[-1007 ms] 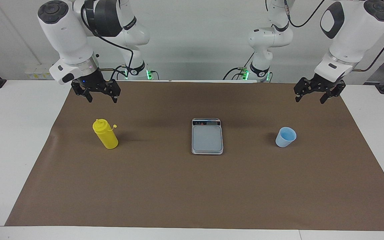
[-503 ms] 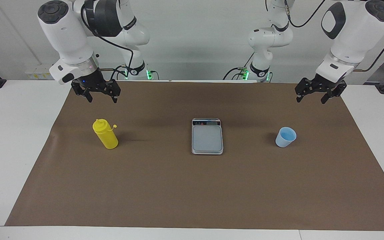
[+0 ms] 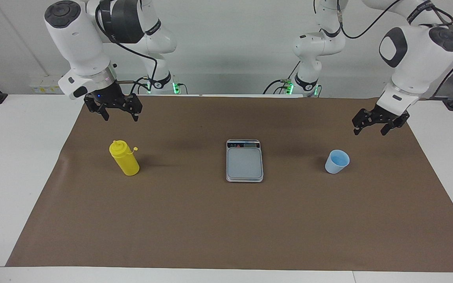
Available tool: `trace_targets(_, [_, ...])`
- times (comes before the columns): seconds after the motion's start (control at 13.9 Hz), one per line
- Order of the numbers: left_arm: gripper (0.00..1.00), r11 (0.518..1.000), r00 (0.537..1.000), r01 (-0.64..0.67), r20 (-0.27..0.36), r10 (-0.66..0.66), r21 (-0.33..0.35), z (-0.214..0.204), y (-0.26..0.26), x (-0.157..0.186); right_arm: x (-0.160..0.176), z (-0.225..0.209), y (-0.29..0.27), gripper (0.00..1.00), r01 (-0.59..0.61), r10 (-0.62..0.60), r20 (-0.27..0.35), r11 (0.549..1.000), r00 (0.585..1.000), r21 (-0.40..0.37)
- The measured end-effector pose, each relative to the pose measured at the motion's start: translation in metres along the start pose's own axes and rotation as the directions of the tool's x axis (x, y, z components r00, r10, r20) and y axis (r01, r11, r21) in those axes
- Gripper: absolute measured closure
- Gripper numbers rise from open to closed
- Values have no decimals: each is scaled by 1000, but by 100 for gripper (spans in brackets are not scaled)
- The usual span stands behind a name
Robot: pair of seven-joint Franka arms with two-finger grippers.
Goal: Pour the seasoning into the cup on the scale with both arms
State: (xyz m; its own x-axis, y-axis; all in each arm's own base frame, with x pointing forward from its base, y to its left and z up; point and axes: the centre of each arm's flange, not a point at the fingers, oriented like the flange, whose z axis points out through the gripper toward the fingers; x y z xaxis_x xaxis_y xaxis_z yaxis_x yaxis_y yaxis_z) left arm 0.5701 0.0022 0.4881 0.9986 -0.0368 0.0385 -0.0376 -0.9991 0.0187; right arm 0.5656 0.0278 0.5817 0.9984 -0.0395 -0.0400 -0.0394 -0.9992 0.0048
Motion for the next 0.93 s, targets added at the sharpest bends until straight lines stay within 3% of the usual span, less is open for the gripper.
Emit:
trace_targets(0.58, [0,997,997,69,-29,-70,-35,92,-14,-8,0,0,0,0,0,0,0,1000,1000,0])
trace_targets(0.93, [0,991,992,125,-28,-126,-38,125,-7,-18,0,0,0,0,0,0,0,1000,1000,0])
